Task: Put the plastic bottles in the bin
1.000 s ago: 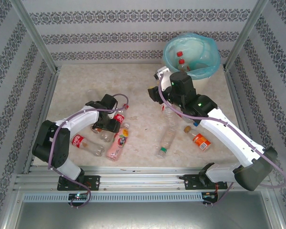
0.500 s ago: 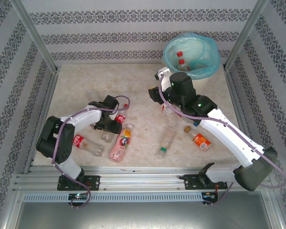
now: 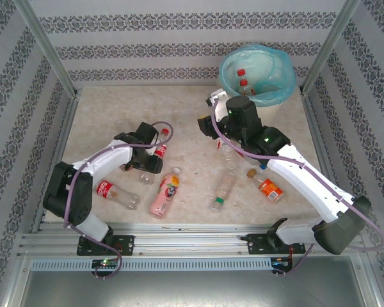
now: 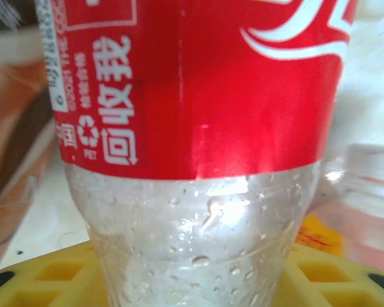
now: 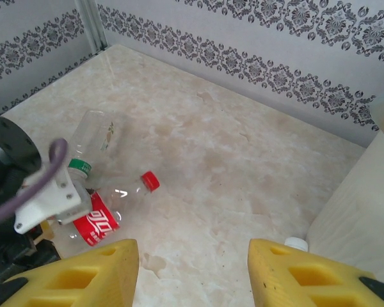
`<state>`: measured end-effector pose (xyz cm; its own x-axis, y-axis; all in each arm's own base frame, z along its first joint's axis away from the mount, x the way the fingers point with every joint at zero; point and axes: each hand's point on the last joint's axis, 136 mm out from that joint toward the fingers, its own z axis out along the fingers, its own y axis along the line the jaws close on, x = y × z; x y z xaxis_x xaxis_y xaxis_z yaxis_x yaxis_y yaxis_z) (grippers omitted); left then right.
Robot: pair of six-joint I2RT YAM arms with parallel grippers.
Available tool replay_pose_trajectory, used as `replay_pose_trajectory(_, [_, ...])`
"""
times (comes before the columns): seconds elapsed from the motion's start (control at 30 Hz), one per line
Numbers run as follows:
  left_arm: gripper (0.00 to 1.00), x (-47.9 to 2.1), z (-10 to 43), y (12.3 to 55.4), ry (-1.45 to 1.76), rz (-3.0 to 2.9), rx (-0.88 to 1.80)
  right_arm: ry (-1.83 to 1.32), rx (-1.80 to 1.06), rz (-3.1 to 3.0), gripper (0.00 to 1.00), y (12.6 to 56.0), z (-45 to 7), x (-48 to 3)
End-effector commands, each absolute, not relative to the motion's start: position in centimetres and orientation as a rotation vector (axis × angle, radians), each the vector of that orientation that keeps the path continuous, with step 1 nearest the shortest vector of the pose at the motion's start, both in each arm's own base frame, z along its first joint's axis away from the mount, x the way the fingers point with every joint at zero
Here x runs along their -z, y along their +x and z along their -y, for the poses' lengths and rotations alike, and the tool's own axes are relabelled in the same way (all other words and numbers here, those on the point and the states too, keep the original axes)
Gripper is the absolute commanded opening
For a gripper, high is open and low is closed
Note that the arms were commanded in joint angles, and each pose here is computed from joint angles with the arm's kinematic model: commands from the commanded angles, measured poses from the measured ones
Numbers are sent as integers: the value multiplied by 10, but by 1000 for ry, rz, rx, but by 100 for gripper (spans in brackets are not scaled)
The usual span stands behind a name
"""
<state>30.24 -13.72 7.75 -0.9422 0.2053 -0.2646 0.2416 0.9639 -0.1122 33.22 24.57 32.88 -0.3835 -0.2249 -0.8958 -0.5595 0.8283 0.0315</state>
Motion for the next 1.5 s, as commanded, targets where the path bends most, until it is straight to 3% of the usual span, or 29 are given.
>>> replay_pose_trajectory(0.0, [53, -120, 138, 310, 340, -2752, 239, -564, -409, -1926, 49, 331, -249, -347])
replay_pose_trajectory(0.13, [48, -173, 148, 320, 364, -2536, 327, -546, -434, -1883, 49, 327, -248, -363])
replay_pose_trajectory(0.33, [18, -264, 169, 321, 476, -2138, 475, -598, -584, -1738, 49, 307, -259, -398])
replay_pose_trajectory(0.6, [0, -352, 198, 283, 733, -1655, 593, -775, -958, -1380, 54, 244, -287, -463])
replay_pose_trajectory(0.8, [0, -390, 214, 256, 907, -1387, 618, -911, -1008, -1188, 58, 211, -290, -481])
replay_pose_trajectory(1.0, [0, -389, 220, 250, 994, -1304, 599, -1004, -973, -1081, 59, 193, -297, -483])
replay_pose_trajectory(1.47, [0, -361, 207, 251, 941, -1268, 494, -996, -801, -1028, 58, 213, -332, -497])
